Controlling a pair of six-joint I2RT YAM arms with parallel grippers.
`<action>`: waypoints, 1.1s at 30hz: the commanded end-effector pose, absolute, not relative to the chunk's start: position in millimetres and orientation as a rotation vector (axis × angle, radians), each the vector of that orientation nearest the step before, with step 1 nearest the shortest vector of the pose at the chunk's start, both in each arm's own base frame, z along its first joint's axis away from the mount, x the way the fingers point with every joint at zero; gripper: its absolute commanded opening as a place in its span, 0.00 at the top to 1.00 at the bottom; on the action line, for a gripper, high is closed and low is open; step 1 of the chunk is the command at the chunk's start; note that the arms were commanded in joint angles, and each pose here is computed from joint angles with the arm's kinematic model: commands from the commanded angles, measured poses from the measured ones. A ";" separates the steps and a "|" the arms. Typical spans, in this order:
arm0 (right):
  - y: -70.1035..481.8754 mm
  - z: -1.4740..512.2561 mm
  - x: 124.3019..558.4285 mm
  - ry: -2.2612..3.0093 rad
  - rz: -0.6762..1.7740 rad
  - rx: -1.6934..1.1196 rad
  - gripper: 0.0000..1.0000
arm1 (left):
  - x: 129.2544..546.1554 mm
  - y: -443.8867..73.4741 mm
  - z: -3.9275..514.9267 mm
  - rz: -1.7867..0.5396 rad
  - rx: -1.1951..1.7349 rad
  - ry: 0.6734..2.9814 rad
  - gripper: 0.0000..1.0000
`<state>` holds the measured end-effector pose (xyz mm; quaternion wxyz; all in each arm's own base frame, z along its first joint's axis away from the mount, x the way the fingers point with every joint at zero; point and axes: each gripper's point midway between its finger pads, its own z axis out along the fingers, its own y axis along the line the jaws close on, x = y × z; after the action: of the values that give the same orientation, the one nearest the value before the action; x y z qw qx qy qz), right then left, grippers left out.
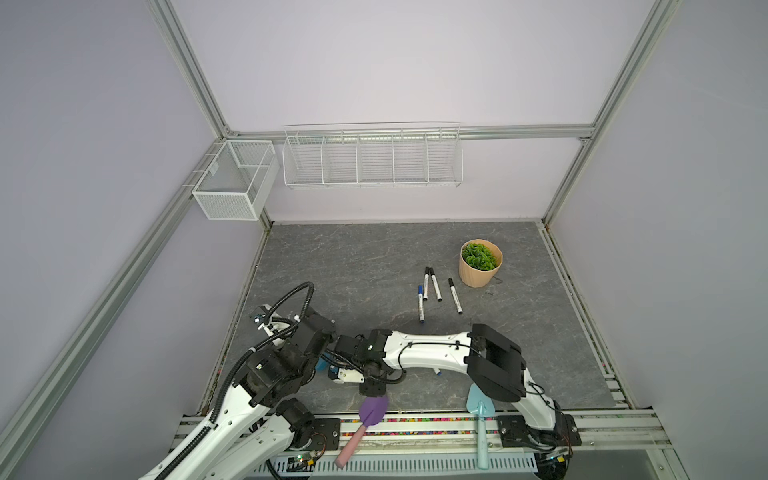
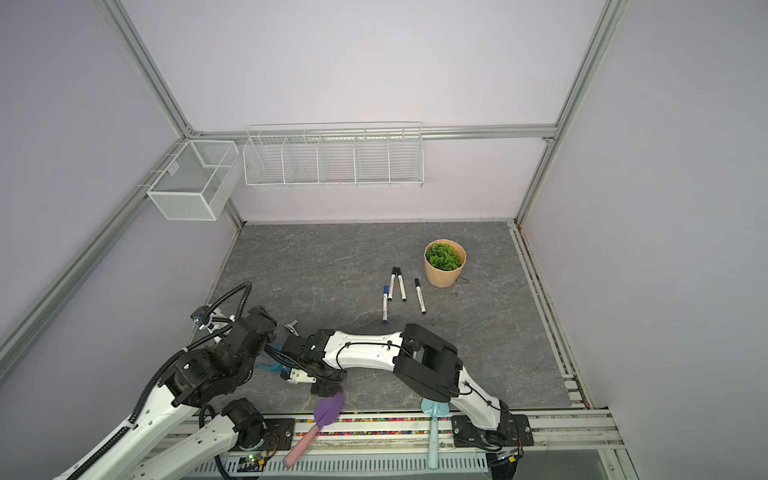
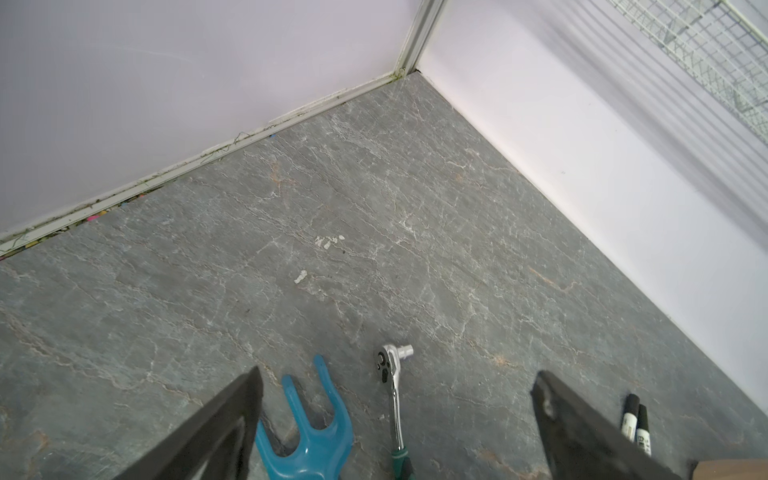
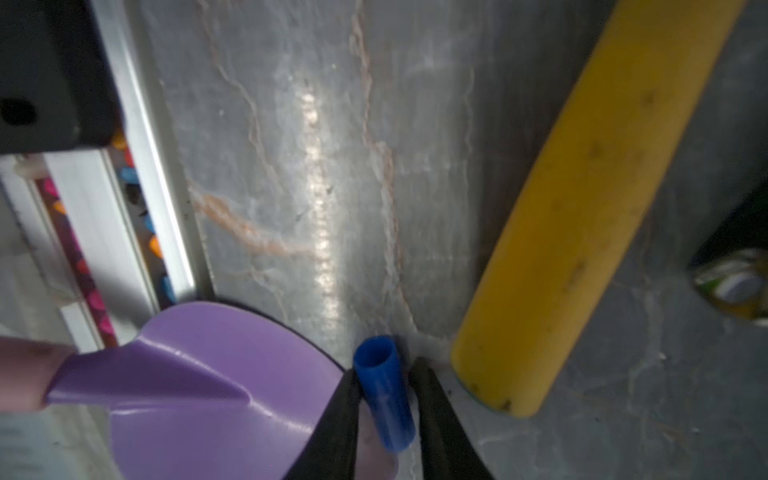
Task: Insert the pens into the pen caps
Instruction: 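Grasp the small blue cap beside the purple trowel with the right gripper, then reach the left gripper down and grasp the blue-tipped white marker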
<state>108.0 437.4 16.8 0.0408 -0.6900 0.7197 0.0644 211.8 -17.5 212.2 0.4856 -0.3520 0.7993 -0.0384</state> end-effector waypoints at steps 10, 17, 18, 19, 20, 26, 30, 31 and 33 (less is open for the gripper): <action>409.9 97.4 177.2 2.325 0.527 -1.551 0.88 | 229.5 -73.6 193.4 -0.251 -0.599 2.129 0.00; 326.6 135.8 226.5 2.469 0.586 -0.982 0.91 | 219.7 -186.9 124.6 -0.564 -0.138 2.457 0.00; 311.5 135.4 232.5 2.495 0.586 -0.892 0.91 | 216.1 -203.3 119.7 -0.568 -0.041 2.480 0.00; 295.9 135.2 237.7 2.516 0.589 -0.801 0.91 | 209.4 -221.6 113.2 -0.568 0.074 2.515 0.00; 280.8 136.4 243.1 2.526 0.587 -0.716 0.91 | 202.3 -241.1 108.3 -0.579 0.191 2.547 0.00; 228.1 146.3 260.1 2.517 0.545 -0.497 0.93 | 166.2 -339.0 81.7 -0.627 0.726 2.690 0.00; 215.7 154.8 264.0 2.495 0.534 -0.476 0.93 | 168.0 -372.2 73.5 -0.552 0.873 2.700 0.00; 213.1 155.2 263.9 2.495 0.529 -0.472 0.93 | 169.0 -377.9 73.2 -0.562 0.888 2.697 0.00; 208.8 156.5 263.2 2.494 0.524 -0.468 0.93 | 172.3 -381.6 71.7 -0.536 0.886 2.714 0.00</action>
<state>267.8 215.1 157.9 0.2770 -0.1806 0.9237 0.1934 175.6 -381.1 71.8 0.1357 0.2685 0.9333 -0.1961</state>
